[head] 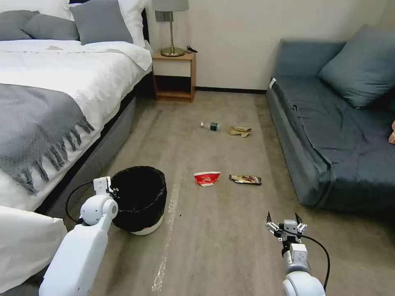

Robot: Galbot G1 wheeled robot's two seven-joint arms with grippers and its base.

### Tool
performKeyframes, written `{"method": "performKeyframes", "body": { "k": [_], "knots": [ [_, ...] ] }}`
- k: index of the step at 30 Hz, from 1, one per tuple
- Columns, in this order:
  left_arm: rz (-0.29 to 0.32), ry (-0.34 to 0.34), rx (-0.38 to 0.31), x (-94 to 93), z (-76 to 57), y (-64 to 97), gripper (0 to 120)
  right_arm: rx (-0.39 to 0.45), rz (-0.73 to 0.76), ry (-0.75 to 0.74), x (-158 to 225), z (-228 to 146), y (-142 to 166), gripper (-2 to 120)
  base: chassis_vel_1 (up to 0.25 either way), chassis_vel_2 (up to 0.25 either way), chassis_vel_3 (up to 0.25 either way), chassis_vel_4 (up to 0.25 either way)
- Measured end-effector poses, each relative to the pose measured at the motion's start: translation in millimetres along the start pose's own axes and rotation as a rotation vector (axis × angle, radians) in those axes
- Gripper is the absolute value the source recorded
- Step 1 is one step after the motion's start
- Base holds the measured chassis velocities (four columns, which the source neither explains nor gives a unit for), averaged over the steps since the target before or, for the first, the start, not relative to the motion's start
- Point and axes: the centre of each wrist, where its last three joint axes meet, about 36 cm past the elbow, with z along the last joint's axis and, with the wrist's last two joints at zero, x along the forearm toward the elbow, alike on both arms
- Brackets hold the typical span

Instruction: Pick up the trash bin, then pick up the garbage on the floor and place it into the trash bin.

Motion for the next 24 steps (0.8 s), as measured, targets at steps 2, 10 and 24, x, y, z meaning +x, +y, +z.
{"method": "performKeyframes", "body": {
  "k": [2, 10, 24],
  "knots": [
    [0.006, -0.016, -0.001, 5.6, -1.8, -0.2, 7, -0.028, -0.005, 0.002, -1.1, -3.3, 0.1, 100, 0.0, 0.0, 0.0, 0.0],
    [0.016, -0.115, -0.019, 37.5, -16.0, 3.0, 4, -0.106, -0.029, -0.039, -5.4, -18.8, -1.4, 100, 0.0, 0.0, 0.0, 0.0],
    [0.002, -0.265, -0.063, 77.1, -27.3, 10.4, 4, -0.103, -0.046, -0.085, 8.6, -23.1, -8.0, 100, 0.0, 0.0, 0.0, 0.0]
  ]
}}
